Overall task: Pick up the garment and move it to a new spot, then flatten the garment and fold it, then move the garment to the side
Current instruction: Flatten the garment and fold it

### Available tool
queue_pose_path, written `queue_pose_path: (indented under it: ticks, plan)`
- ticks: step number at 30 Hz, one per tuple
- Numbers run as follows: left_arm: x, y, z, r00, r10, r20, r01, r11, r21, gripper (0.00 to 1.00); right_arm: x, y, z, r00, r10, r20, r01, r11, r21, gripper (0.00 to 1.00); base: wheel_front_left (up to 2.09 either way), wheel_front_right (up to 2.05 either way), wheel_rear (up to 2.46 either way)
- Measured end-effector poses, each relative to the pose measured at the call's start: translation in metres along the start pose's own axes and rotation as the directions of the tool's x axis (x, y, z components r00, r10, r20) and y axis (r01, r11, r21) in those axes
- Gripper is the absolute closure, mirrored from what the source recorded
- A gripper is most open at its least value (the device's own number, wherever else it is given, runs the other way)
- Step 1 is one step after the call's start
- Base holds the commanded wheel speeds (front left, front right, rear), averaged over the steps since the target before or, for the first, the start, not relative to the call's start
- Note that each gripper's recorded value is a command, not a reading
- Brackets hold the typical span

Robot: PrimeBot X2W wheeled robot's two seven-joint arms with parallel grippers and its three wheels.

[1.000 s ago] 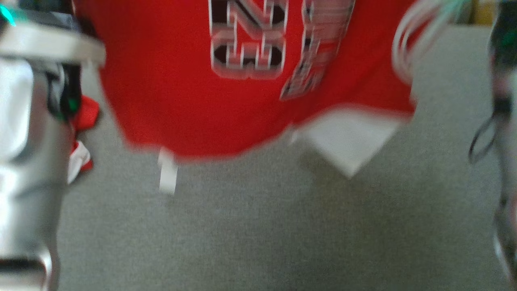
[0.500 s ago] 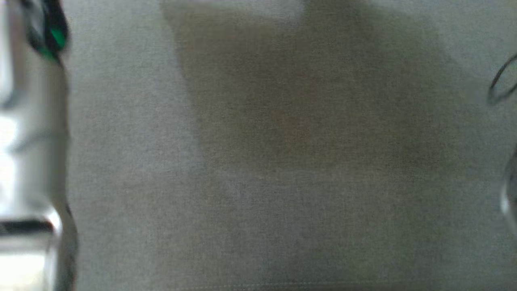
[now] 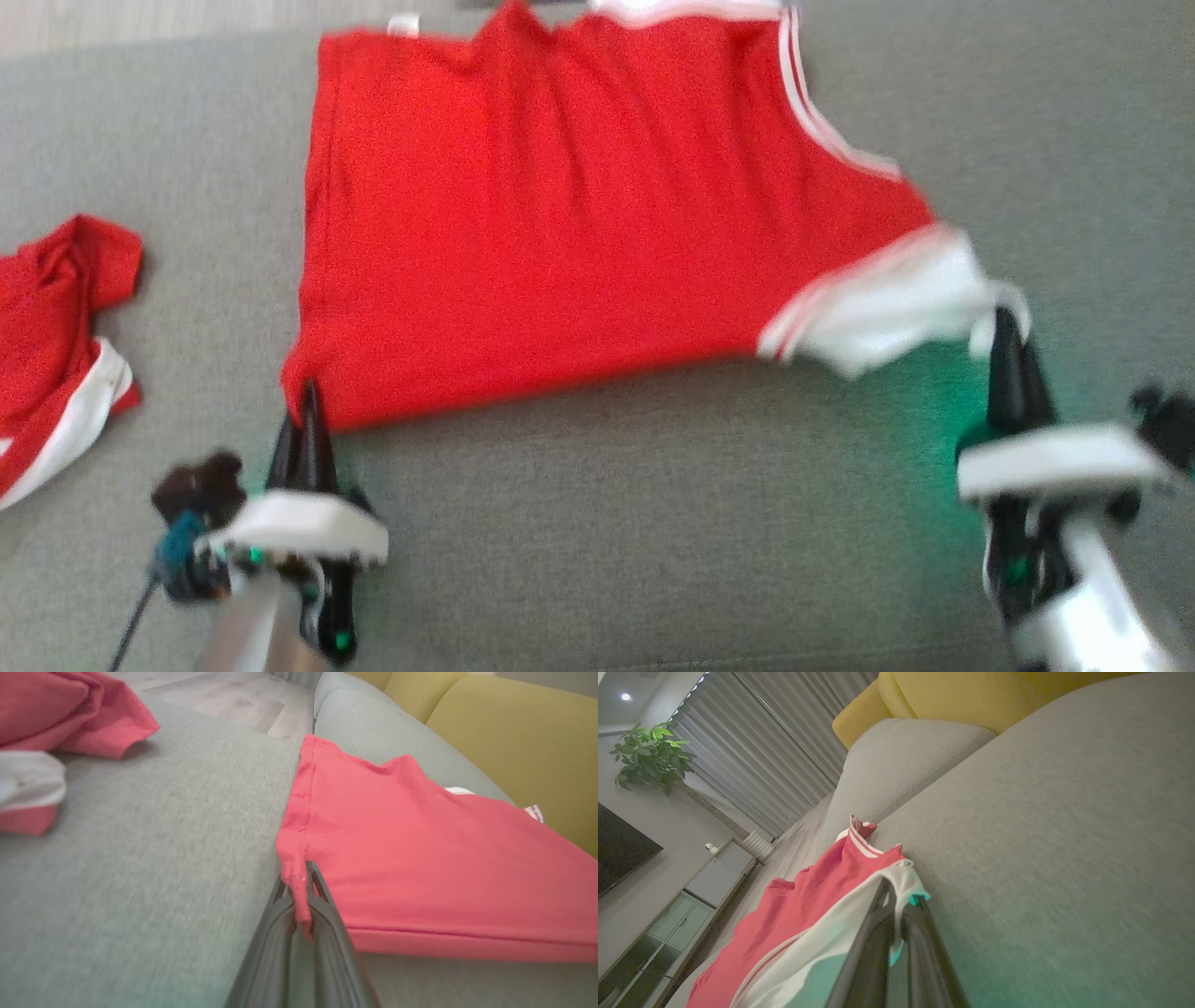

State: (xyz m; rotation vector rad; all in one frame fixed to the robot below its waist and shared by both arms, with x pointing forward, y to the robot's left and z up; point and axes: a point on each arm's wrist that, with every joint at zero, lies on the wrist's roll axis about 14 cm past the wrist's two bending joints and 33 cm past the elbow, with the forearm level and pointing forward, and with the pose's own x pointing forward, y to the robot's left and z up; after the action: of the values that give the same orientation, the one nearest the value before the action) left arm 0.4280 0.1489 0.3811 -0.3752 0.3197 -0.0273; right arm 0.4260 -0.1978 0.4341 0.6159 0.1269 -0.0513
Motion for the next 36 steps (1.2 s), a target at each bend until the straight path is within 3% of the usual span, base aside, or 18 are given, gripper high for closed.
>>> queue_pose_path:
  ticks: [8, 18, 24, 28, 36]
  plan:
    - [-0.055, 0.004, -0.02, 1.0, 0.013, -0.018, -0.014, 0.999, -0.037, 1.0, -0.079, -0.016, -0.027, 0.996, -0.048, -0.07, 0.053, 0.996, 0.07, 1.0, 0.0, 0.0, 0.0]
    - [-0.109, -0.002, -0.039, 1.0, -0.014, -0.022, 0.013, 0.998, -0.068, 1.0, -0.123, -0.02, -0.034, 0.995, -0.051, -0.085, 0.063, 0.986, 0.151, 1.0, 0.0, 0.0, 0.0]
    - [-0.11, -0.01, -0.013, 0.997, -0.039, 0.068, 0.045, 0.995, -0.092, 1.0, -0.111, 0.004, -0.023, 0.999, 0.019, -0.05, -0.008, 0.978, 0.206, 1.0, 0.0, 0.0, 0.0]
    - [-0.101, -0.019, -0.01, 0.996, -0.059, 0.069, 0.067, 0.99, -0.127, 1.0, -0.091, 0.019, -0.011, 0.998, 0.06, -0.021, -0.054, 0.976, 0.211, 1.0, 0.0, 0.0, 0.0]
    - [-0.065, -0.041, 0.004, 0.99, -0.123, 0.068, 0.129, 0.986, -0.104, 1.0, -0.042, 0.04, -0.001, 0.996, 0.094, -0.013, -0.089, 0.975, 0.203, 1.0, 0.0, 0.0, 0.0]
